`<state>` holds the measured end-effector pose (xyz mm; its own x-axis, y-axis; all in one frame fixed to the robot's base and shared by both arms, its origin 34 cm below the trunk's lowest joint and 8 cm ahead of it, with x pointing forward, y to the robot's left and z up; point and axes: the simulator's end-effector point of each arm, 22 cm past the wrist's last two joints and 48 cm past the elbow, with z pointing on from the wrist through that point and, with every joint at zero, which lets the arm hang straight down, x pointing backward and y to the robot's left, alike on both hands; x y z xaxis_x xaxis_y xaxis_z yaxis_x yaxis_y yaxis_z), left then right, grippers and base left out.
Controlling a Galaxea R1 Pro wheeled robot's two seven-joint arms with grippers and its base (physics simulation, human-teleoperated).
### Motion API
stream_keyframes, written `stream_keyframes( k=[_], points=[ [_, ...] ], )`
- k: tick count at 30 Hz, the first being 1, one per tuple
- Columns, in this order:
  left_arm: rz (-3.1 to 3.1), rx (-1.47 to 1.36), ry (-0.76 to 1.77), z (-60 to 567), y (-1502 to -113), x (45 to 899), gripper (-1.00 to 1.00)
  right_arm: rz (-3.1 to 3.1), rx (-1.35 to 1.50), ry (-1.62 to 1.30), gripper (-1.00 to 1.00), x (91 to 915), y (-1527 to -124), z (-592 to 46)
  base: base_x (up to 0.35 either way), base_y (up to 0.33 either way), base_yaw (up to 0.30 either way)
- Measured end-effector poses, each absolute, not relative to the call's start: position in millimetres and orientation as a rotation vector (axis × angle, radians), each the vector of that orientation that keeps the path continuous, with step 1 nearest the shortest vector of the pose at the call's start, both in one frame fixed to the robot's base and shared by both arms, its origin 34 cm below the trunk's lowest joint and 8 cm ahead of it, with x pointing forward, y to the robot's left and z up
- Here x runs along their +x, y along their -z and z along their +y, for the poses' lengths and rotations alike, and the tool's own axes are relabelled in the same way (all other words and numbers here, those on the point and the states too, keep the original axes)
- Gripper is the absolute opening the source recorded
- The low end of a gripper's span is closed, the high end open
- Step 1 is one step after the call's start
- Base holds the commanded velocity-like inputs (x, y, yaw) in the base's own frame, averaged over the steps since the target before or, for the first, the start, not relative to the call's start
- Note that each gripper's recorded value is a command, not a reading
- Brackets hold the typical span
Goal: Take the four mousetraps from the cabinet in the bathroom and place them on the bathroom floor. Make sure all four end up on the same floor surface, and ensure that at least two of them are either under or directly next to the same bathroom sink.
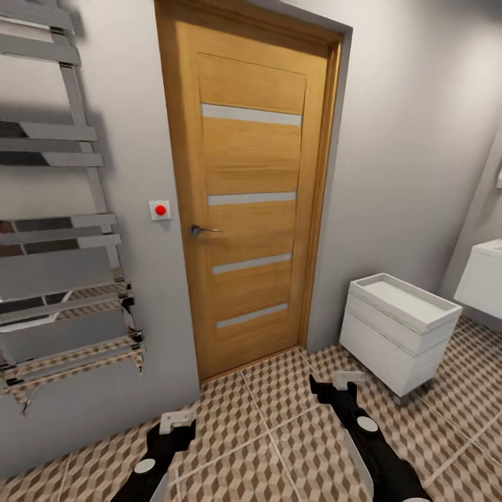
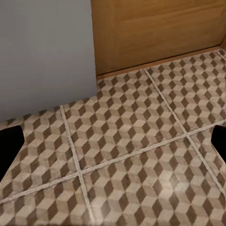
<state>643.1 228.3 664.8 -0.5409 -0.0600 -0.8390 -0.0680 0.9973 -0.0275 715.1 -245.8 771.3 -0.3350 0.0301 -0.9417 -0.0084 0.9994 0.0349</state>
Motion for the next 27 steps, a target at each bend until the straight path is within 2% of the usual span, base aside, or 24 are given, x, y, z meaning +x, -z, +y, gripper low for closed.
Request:
stream_keyframes(
  k=[27],
  points=[
    [2.144, -0.061, -0.001, 220.0, -665.1, 643.1, 1.0, 1.912, 0.016, -0.039, 1.0, 715.1, -771.3, -245.9, 0.0, 0.0, 0.264]
  ],
)
